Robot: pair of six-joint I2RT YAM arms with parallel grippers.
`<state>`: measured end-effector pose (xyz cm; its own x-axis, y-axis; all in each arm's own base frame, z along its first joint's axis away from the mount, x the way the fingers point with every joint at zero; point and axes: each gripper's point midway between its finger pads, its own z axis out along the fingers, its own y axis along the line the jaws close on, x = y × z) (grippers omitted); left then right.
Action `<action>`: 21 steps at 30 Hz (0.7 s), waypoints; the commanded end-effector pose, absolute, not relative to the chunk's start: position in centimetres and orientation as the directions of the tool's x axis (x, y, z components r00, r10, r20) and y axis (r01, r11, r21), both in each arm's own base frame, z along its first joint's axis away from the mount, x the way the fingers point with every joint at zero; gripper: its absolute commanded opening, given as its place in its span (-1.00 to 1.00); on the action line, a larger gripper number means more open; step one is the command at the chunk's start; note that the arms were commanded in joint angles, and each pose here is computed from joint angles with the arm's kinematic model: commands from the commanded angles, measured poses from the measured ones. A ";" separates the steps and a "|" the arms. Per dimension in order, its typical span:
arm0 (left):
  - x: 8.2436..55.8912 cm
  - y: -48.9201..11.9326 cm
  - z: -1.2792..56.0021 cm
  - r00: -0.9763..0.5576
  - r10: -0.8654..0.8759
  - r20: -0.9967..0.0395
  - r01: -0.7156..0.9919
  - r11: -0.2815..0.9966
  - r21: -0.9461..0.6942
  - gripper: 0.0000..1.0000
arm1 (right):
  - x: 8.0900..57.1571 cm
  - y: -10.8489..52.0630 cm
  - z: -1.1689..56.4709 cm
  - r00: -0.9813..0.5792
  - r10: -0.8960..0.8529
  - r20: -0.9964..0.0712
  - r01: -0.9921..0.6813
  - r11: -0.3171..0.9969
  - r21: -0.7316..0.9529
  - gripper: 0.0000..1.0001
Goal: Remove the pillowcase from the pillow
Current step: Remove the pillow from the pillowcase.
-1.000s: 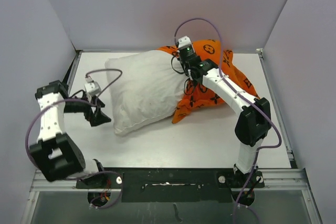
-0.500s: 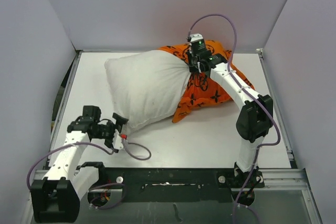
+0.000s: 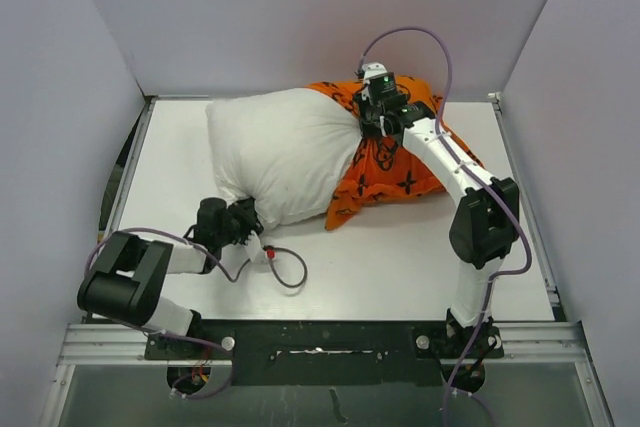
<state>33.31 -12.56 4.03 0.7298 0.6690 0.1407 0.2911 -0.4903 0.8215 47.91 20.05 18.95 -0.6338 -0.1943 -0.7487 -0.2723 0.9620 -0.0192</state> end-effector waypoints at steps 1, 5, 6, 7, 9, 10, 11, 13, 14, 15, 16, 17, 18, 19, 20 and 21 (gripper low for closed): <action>40.6 -12.9 19.4 0.508 0.842 0.183 0.011 -0.219 0.976 -1.00 | 45.6 20.8 19.0 -0.628 -0.263 -0.732 -0.374 0.927 -0.012 -0.43; 37.7 -15.5 33.5 0.552 0.784 -0.283 0.237 0.178 0.955 -1.00 | 44.8 20.4 26.9 -0.415 -0.226 -0.881 -0.405 0.913 -0.043 0.06; 37.1 -15.8 36.5 0.546 0.763 -0.346 0.246 0.249 0.937 -1.00 | 44.4 20.1 28.3 -0.370 -0.214 -0.904 -0.405 0.913 -0.050 0.16; 36.6 -16.0 38.9 0.538 0.740 -0.403 0.265 0.306 0.915 -1.00 | 43.7 19.7 29.9 -0.330 -0.209 -0.921 -0.404 0.913 -0.062 0.22; 35.6 -16.2 42.4 0.512 0.690 -0.512 0.333 0.390 0.858 -1.00 | 41.9 19.0 31.7 -0.272 -0.216 -0.938 -0.398 0.912 -0.095 0.31; 35.2 -16.2 43.6 0.498 0.672 -0.547 0.361 0.413 0.836 -1.00 | 40.7 19.1 32.2 -0.246 -0.226 -0.943 -0.411 0.905 -0.110 0.34; 34.8 -16.3 44.7 0.495 0.656 -0.569 0.376 0.428 0.822 -1.00 | 39.4 19.4 32.2 -0.224 -0.249 -0.942 -0.421 0.897 -0.137 0.36; 34.1 -16.4 46.8 0.493 0.630 -0.600 0.399 0.450 0.799 -1.00 | 36.2 19.9 32.1 -0.176 -0.301 -0.937 -0.438 0.876 -0.199 0.41; 33.7 -16.6 47.7 0.491 0.614 -0.618 0.415 0.459 0.786 -1.00 | 34.3 19.9 32.4 -0.143 -0.303 -0.942 -0.448 0.869 -0.211 0.44; 33.3 -16.7 48.9 0.488 0.594 -0.639 0.430 0.474 0.768 -1.00 | 32.7 20.0 32.6 -0.113 -0.296 -0.949 -0.453 0.865 -0.215 0.46; 32.6 -17.0 49.5 0.469 0.575 -0.670 0.469 0.481 0.741 -1.00 | 31.2 19.9 32.4 -0.092 -0.281 -0.955 -0.458 0.864 -0.210 0.49; 31.9 -17.4 50.5 0.460 0.557 -0.692 0.498 0.484 0.720 -1.00 | 29.7 19.9 32.6 -0.068 -0.260 -0.963 -0.467 0.861 -0.200 0.53; 31.2 -17.8 51.6 0.456 0.542 -0.706 0.516 0.485 0.706 -1.00 | 28.3 19.7 32.7 -0.056 -0.238 -0.970 -0.470 0.863 -0.185 0.60; 30.5 -18.3 52.9 0.455 0.532 -0.714 0.523 0.489 0.698 -1.00 | 27.0 19.7 32.6 -0.050 -0.221 -0.974 -0.480 0.861 -0.170 0.63; 29.9 -18.7 54.1 0.460 0.522 -0.718 0.522 0.496 0.694 -1.00 | 25.7 19.7 32.6 -0.048 -0.202 -0.978 -0.488 0.859 -0.153 0.65; 29.4 -19.3 54.7 0.458 0.523 -0.719 0.527 0.492 0.693 -1.00 | 24.6 20.1 32.4 -0.044 -0.197 -0.979 -0.508 0.849 -0.148 0.66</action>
<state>33.13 -17.82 45.85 0.3769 0.6547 -0.6552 0.5776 0.3868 0.7188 26.87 20.91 30.63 -0.1039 -0.2774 -0.9551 -0.5528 0.8144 -0.1764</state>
